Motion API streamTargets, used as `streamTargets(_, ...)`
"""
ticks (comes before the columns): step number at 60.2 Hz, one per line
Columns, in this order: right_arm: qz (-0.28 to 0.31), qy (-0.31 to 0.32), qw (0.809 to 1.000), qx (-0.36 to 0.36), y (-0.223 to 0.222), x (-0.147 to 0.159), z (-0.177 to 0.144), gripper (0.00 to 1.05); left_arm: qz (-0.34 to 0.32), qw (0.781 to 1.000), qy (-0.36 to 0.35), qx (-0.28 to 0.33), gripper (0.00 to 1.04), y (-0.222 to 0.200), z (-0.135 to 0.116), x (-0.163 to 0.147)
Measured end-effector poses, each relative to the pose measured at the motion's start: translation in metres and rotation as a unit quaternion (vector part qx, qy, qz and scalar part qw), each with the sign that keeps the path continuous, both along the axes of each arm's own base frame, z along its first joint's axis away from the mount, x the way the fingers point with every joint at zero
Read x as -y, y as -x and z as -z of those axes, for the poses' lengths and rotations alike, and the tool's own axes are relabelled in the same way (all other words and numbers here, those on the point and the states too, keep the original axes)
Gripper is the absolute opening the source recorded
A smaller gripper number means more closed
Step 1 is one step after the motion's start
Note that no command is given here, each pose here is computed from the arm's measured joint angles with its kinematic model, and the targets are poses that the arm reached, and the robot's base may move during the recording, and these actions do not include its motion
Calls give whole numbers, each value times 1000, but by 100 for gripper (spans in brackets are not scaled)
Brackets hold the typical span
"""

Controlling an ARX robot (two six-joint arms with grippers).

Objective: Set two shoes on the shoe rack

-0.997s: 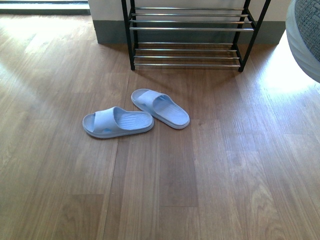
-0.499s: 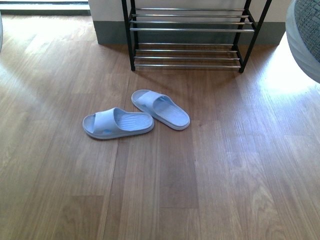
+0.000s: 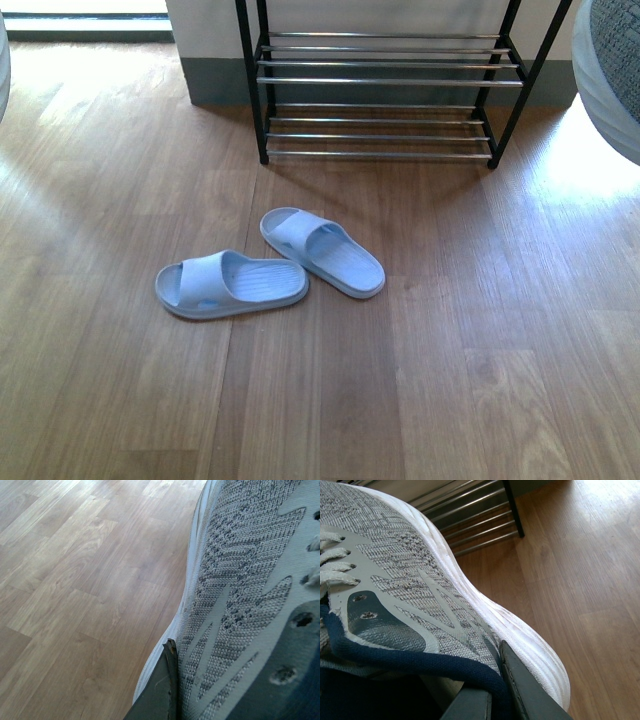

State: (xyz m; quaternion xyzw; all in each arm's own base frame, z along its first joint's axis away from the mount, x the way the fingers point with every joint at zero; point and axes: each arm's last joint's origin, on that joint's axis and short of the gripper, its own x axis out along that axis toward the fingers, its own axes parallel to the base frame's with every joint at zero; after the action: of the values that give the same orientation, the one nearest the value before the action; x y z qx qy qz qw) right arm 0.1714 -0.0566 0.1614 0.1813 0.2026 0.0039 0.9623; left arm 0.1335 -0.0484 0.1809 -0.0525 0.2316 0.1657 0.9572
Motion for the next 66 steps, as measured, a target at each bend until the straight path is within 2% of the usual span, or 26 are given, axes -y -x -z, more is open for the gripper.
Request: streamTargets(66, 0, 1, 1000, 0, 0, 0, 0, 1, 2, 1000, 0, -1, 2, 0, 0, 0)
